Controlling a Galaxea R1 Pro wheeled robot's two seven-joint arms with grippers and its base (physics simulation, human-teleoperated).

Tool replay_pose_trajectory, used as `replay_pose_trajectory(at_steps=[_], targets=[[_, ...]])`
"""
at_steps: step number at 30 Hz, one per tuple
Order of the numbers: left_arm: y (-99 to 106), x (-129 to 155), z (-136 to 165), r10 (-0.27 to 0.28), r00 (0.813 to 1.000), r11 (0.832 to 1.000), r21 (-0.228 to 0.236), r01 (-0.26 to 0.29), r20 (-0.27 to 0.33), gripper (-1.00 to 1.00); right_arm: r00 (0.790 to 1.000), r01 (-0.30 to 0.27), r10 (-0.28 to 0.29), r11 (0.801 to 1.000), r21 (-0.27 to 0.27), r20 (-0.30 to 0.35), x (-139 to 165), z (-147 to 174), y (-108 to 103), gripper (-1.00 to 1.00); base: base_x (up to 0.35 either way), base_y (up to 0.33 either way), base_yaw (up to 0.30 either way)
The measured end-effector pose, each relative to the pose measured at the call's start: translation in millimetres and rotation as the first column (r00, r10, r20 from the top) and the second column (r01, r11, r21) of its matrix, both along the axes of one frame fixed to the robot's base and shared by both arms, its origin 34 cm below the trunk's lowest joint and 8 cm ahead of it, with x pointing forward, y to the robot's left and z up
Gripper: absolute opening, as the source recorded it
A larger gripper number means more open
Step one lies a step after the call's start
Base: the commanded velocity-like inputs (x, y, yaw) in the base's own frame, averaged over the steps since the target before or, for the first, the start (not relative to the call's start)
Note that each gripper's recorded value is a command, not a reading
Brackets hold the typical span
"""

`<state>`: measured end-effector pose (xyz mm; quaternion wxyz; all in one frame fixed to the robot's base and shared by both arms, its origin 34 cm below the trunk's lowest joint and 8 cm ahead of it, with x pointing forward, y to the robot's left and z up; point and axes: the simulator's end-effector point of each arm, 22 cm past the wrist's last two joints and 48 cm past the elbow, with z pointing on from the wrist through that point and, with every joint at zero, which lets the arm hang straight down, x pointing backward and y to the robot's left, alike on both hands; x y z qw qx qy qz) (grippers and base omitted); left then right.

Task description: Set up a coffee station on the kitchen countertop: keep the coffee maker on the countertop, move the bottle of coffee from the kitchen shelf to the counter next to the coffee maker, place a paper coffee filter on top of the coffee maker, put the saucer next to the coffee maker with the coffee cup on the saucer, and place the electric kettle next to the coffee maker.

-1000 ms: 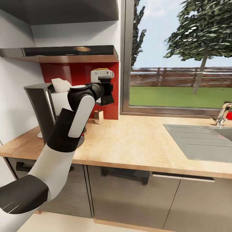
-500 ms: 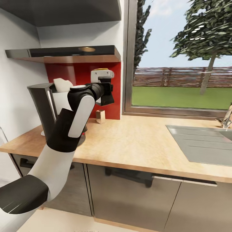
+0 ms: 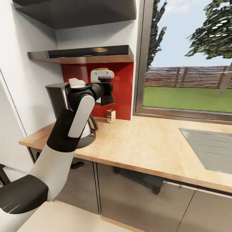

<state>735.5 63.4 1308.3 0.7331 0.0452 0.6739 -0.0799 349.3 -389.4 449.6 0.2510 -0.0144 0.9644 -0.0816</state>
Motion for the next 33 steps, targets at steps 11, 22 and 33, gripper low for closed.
replay_pose_trajectory(at_steps=[11,22,33], targets=[[0,3,-3,0.002,1.000,1.000,0.000,-0.002,-0.009,-1.00,1.000,0.000,0.000,1.000,0.000,0.000,0,0,0,1.00,0.038,-0.189,0.119],[0,4,-4,0.002,1.000,1.000,0.000,-0.002,-0.012,-1.00,1.000,0.000,0.000,1.000,0.000,0.000,0,0,0,1.00,0.073,-0.172,0.004],[6,25,-63,0.020,0.997,0.996,-0.080,-0.026,-0.075,-1.00,1.000,0.000,0.000,1.000,0.001,-0.001,0,0,0,1.00,0.006,-0.013,0.000]])
